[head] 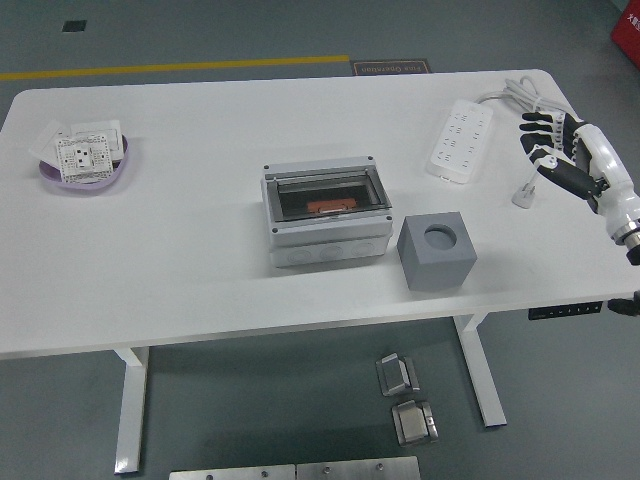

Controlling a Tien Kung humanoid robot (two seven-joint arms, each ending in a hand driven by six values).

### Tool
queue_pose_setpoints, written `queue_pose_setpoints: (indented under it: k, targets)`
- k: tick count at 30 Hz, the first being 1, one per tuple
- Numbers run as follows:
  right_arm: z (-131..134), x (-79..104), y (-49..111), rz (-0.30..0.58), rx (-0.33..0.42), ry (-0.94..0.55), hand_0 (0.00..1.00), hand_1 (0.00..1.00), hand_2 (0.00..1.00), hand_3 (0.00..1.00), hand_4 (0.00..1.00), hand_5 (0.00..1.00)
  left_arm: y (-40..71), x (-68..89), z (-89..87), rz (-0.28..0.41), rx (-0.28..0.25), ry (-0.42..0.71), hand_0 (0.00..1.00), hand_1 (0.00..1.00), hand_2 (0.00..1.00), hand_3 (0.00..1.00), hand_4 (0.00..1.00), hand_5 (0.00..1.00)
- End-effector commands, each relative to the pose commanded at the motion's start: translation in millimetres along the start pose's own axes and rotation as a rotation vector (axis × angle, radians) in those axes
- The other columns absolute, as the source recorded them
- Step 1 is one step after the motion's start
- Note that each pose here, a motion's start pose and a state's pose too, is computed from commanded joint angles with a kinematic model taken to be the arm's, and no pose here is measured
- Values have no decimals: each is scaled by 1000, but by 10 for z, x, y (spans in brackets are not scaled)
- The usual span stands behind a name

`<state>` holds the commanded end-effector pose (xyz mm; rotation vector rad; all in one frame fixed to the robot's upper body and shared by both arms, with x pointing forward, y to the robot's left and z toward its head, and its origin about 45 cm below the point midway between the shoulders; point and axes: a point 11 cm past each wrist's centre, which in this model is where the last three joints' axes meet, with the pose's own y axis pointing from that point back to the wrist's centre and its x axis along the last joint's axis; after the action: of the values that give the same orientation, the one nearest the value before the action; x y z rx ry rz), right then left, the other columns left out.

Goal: Pick up the cylinder from the cube,place it in the box,flap close box

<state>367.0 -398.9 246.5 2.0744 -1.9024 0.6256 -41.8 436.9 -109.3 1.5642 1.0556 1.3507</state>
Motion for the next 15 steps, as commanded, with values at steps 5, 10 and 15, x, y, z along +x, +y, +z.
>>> queue_pose_setpoints:
  k: [5,10,15]
  targets:
    - [17,74,33,19,-7,12,783,731,746,717,646,457,6,-18,61,-4,-18,-8,726,712,659,688,677,327]
    - [4,84,35,18,-5,24,784,731,749,662,648,435,10,-27,94,-4,-31,-3,727,712,658,688,677,328]
    - [-3,101,44,38,2,19,786,733,754,663,650,429,23,-27,214,-2,-61,5,726,712,658,688,678,329]
